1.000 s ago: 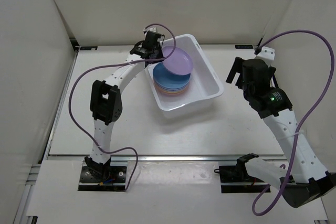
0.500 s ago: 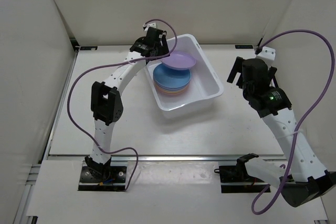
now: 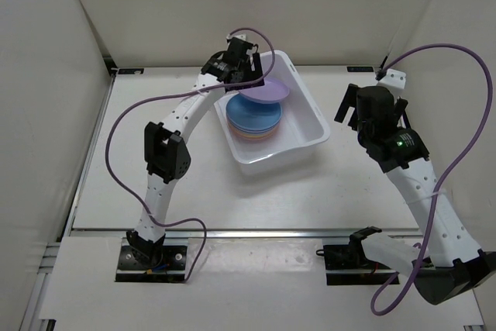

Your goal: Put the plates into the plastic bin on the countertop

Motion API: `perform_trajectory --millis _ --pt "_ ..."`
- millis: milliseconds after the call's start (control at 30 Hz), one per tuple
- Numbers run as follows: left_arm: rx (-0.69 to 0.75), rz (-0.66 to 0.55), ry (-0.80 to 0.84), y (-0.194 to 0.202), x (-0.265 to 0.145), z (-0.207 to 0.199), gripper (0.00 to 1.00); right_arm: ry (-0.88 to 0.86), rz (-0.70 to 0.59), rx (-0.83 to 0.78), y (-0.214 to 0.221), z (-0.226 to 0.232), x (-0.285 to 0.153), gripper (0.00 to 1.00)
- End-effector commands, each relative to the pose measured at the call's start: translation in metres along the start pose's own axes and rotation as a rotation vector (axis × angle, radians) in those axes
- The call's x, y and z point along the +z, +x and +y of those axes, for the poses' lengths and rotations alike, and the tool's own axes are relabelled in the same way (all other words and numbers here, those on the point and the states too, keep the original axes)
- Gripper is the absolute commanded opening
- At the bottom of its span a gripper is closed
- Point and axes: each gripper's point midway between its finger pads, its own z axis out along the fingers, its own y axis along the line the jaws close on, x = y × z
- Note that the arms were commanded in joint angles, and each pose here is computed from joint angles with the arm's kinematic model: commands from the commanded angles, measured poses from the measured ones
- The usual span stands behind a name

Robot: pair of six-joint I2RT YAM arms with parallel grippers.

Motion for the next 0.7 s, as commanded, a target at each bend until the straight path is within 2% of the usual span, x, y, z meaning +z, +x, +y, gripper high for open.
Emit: perform_trajectory --millis 0,67,167,333,500,667 --pt "0.009 0.111 -0.009 0.040 0.019 -0.004 0.91 0.020 -0.009 0.022 -0.001 -0.001 0.005 0.99" --pt "0.037 0.124 -0.008 0.047 0.022 -0.010 0.90 0.017 0.001 0.020 0.002 0.000 0.005 0.99" --pt "0.046 0.136 -0.079 0.049 0.021 0.003 0.89 0.019 0.003 0.025 0.003 -0.001 0.005 0.99" --pt "-0.054 0.159 -0.140 0.057 0.017 0.026 0.85 0.026 -0.004 0.028 0.006 -0.003 0.007 0.99" --pt "-0.163 0.208 -0.107 0.070 0.037 0.023 0.77 0.024 0.000 0.030 0.005 -0.001 0.009 0.99" --pt "-0.229 0.232 -0.141 0.081 0.051 0.032 0.65 0.044 -0.015 0.036 0.004 -0.008 0.004 0.99"
